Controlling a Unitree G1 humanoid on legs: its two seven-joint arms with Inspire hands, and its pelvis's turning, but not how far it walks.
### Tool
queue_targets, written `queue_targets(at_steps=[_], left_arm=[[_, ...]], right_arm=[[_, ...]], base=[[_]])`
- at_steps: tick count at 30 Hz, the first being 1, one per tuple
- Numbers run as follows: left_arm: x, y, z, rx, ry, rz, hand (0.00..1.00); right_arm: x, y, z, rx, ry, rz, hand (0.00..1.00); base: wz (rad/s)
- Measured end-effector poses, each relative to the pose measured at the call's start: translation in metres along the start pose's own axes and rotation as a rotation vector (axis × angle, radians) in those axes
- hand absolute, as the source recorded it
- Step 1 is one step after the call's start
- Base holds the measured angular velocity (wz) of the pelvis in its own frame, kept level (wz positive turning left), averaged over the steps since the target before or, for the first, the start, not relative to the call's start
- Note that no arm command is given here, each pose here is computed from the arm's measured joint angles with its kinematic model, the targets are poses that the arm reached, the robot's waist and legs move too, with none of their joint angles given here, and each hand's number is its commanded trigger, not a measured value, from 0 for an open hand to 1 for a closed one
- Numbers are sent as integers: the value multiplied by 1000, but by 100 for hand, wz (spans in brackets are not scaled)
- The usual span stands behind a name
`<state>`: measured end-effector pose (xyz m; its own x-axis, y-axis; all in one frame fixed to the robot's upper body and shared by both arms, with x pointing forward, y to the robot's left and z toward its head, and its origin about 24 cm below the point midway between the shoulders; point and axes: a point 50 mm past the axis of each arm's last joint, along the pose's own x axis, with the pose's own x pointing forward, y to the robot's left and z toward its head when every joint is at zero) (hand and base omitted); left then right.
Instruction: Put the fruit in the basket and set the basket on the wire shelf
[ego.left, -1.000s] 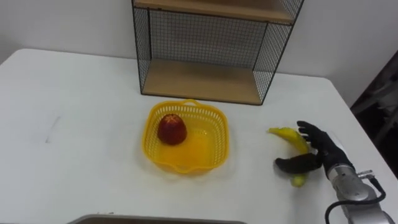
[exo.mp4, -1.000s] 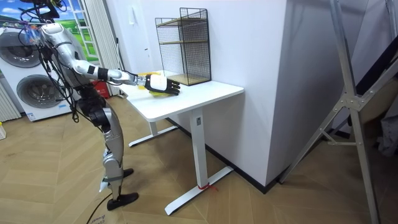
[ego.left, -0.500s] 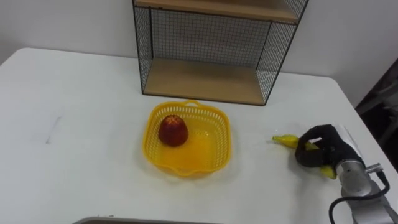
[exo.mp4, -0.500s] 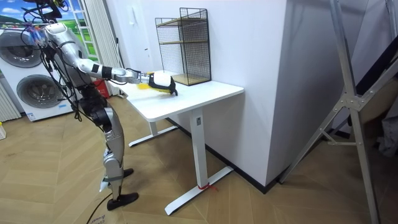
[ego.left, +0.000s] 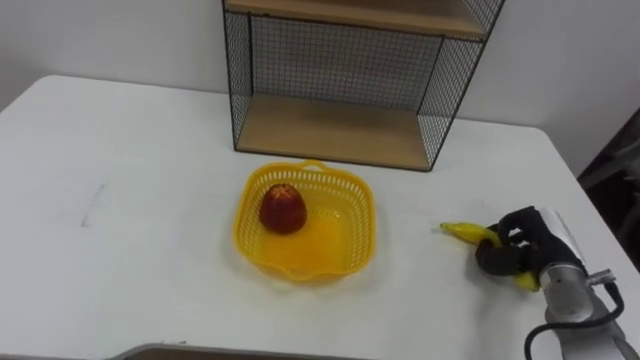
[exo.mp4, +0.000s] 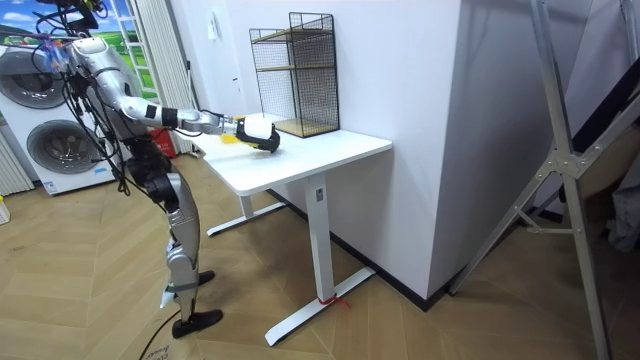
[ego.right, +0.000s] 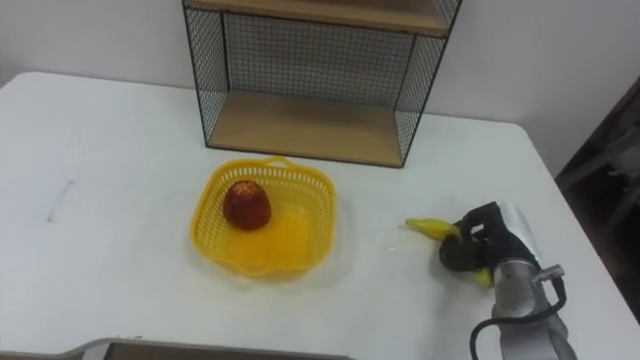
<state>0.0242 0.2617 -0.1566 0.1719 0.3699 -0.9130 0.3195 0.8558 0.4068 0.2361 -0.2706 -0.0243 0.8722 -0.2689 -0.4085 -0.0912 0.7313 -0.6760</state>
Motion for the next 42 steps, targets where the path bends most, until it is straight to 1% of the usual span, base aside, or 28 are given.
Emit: queue_targets(at_steps=[6,11,14,18,21,23,24,26,30,35,38,39,40,41,42], left_arm=[[-1,-4,1,3,-23,-24,0],[-1,-7,6,-2,-69,-33,0],[-1,-7,9,-4,-96,-19,0],[-2,-10,7,-3,-94,-19,0],[-2,-14,7,18,-98,-37,0],[-2,-17,5,36,-95,-59,0],[-3,-18,5,41,-94,-68,0],[-3,-22,5,60,-96,-99,0],[-2,-22,10,66,-107,-124,0],[-2,-20,15,66,-120,-121,0],[-2,-20,19,66,-128,-134,0],[-2,-20,20,67,-130,-135,0],[-1,-20,21,66,-134,-134,0],[-1,-20,22,66,-134,-133,0],[-1,-20,22,66,-134,-133,0]], right_arm=[[-16,9,31,63,-158,57,100],[-31,-7,82,196,-413,35,100],[-36,-11,94,233,-486,33,100],[-40,-15,107,242,-545,22,100],[-53,-23,126,264,-649,3,100],[-61,-25,136,274,-714,18,100],[-62,-23,137,271,-723,31,100],[-64,-14,141,263,-742,105,100],[-69,7,146,203,-764,231,100],[-73,22,150,156,-781,321,100],[-74,26,151,102,-783,336,99],[-74,26,150,98,-780,340,62],[-73,27,150,94,-775,349,29],[-73,28,150,91,-769,360,0],[-73,29,149,90,-766,366,0]], base=[[-13],[-5],[0],[-2],[0],[0],[0],[0],[1],[0],[0],[0],[0],[0],[0]])
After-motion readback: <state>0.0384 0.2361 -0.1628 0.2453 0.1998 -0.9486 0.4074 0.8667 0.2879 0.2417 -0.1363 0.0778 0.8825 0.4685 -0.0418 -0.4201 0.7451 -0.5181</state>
